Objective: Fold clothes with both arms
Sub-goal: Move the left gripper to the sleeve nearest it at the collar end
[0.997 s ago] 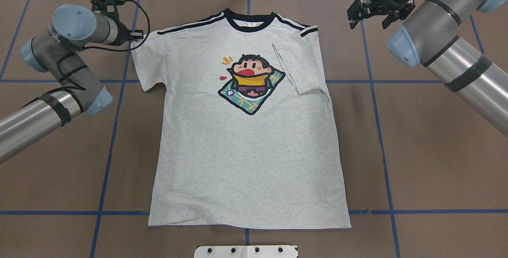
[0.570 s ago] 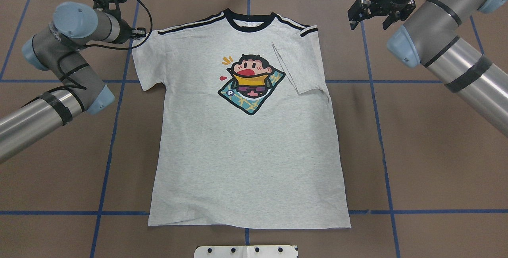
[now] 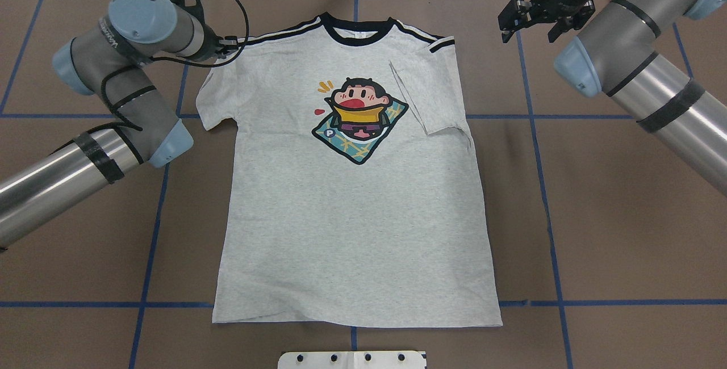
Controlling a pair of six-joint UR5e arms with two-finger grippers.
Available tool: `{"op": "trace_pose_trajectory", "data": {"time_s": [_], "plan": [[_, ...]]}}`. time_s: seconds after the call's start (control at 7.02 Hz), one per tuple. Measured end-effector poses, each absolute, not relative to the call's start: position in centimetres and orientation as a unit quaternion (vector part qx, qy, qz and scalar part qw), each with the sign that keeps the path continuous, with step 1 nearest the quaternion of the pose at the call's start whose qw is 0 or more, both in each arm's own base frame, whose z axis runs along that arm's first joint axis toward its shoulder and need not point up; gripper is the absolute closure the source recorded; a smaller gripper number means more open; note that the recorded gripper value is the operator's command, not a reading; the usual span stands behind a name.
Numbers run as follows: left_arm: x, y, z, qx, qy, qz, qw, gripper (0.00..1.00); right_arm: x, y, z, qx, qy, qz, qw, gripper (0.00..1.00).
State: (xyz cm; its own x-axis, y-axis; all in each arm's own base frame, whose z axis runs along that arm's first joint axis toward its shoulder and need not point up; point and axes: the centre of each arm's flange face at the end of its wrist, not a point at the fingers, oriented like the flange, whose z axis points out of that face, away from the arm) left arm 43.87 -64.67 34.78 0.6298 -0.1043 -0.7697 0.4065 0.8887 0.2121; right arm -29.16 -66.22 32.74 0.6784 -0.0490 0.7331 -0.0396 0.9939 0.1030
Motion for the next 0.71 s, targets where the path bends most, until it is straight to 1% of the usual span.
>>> {"op": "trace_pose_trajectory", "data": {"time_s": [0.14,0.43,0.71], "plan": [[46.2,-64.1,32.7,0.171,0.417,-0.160,0.878,1.00,-29.1,-66.2,32.7,0.056,-0.401,-0.002,0.914,0.00],[50.0,-65.6,29.8,0.150,0.422,-0.185,0.875,1.00,-29.2,-66.1,32.6,0.055,-0.402,-0.001,0.914,0.00],[50.8,-66.9,28.1,0.147,0.425,-0.201,0.870,1.00,-29.3,-66.1,32.5,0.055,-0.402,0.000,0.914,0.00]]}}
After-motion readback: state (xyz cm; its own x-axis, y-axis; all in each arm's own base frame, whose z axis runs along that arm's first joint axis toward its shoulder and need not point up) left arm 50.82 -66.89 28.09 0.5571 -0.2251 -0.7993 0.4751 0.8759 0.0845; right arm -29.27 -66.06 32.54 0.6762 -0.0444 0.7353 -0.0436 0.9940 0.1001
